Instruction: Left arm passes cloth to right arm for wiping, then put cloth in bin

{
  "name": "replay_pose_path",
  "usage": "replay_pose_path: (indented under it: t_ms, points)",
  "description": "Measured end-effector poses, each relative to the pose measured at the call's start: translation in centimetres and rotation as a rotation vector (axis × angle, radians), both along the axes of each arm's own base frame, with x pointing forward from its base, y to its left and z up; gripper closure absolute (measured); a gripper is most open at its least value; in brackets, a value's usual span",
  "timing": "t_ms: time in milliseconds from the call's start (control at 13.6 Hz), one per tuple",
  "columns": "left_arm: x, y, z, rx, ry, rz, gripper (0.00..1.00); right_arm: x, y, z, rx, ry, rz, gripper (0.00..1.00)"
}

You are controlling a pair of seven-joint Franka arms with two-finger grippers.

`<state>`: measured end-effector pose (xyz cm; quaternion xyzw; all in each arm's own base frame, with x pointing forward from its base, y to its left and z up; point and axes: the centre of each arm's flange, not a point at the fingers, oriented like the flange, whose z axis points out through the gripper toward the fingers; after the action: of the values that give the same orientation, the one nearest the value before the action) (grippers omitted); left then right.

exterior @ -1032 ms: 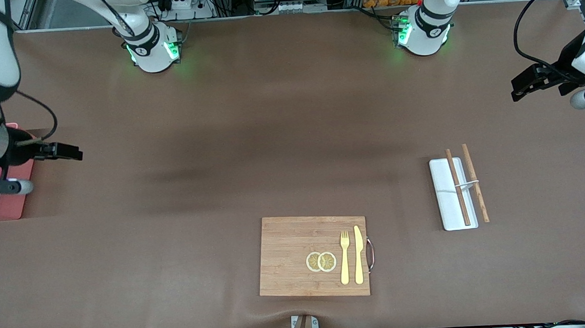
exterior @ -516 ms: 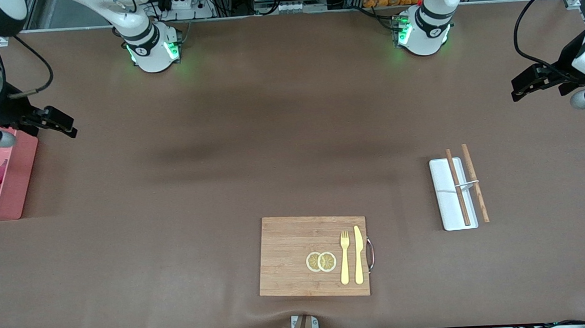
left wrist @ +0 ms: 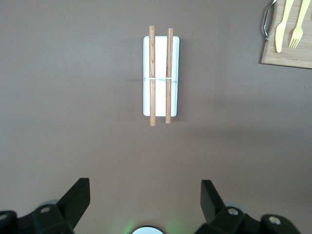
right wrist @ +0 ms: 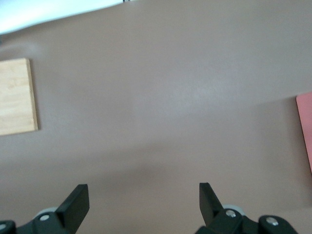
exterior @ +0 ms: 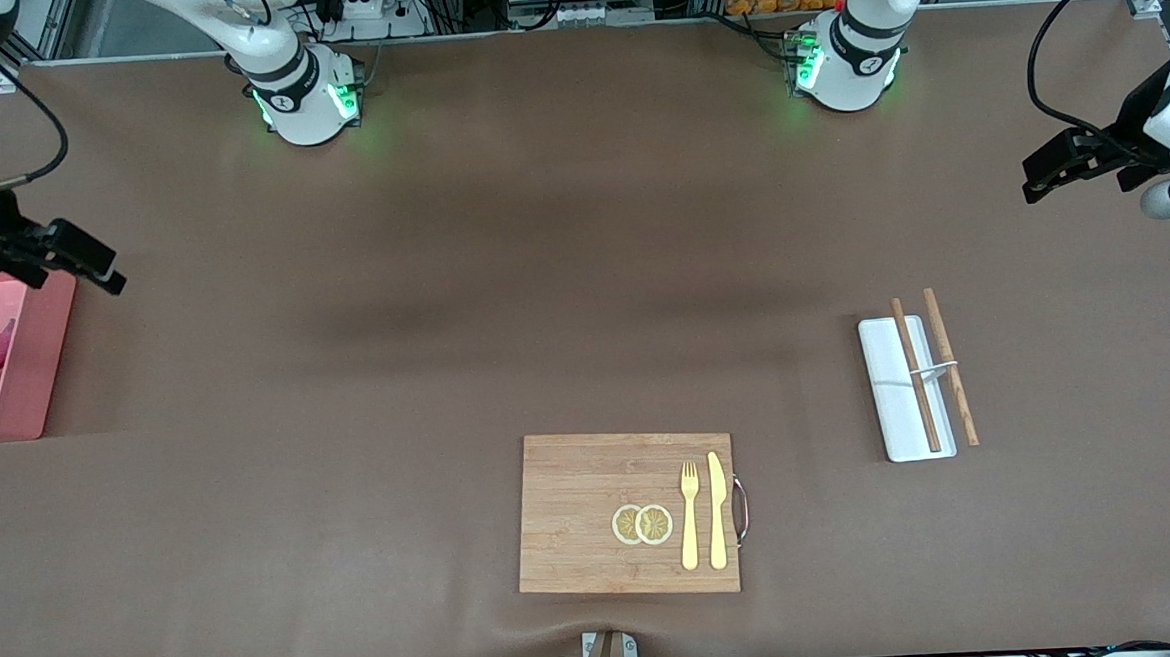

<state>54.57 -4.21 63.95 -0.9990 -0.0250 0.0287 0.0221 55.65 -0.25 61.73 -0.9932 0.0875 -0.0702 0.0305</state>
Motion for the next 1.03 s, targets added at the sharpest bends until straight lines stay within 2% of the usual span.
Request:
replay_pose_path:
  t_ms: [147, 295, 1032]
  points:
    - [0.0, 0.0, 0.0, 0.000, 0.000, 0.000, 0.00, 1.6, 0.5, 0.3, 0.005, -0.007, 0.009, 0.00]
    - [0.0, 0.0, 0.0, 0.000, 0.000, 0.000, 0.00, 2.1, 0.8, 0.3, 0.007, -0.006, 0.013, 0.00]
    - [0.0, -0.2, 0.3, -0.001, -0.008, -0.004, 0.00, 1.8, 3.5, 0.7, 0.012, 0.006, 0.026, 0.00]
